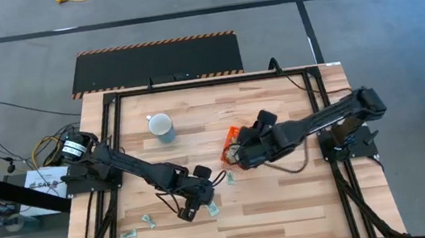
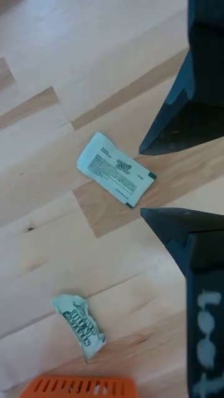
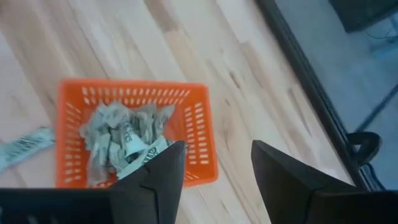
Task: Pick and place Stevia / Truvia into bins
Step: Put the stevia packet into the basket
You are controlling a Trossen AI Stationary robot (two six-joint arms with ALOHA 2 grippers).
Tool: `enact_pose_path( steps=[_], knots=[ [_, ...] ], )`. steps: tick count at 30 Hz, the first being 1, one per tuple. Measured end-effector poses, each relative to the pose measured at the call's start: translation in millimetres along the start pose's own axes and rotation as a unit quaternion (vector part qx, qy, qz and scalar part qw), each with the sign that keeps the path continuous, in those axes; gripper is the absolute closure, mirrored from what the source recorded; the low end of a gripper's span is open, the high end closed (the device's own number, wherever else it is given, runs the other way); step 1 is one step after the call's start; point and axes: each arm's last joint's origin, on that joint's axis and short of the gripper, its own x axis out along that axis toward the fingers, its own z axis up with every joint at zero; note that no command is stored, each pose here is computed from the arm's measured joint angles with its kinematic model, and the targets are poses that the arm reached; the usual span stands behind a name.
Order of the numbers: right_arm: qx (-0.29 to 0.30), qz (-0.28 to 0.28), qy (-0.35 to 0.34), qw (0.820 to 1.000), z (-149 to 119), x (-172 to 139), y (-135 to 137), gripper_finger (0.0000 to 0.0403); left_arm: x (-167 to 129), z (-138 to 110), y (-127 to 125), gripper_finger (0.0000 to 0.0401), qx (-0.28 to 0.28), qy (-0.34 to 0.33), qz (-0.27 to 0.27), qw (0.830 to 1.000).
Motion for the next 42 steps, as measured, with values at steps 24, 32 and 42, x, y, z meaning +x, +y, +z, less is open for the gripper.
enact_pose_path(
  steps=[24, 32, 42],
  knots=[
    [0.148, 0.052, -0.118, 0.981, -127, -67, -3, 0.0241, 52, -15, -4, 0.0263, 0.122, 0.007, -0.032, 0.992],
    [0.168, 0.070, -0.140, 0.973, -139, -68, 10, 0.0245, 59, -15, -3, 0.0263, 0.119, 0.005, -0.036, 0.992],
    [0.171, 0.068, -0.153, 0.971, -138, -65, 18, 0.0263, 60, -12, -1, 0.0340, 0.086, -0.007, -0.017, 0.996]
  ],
)
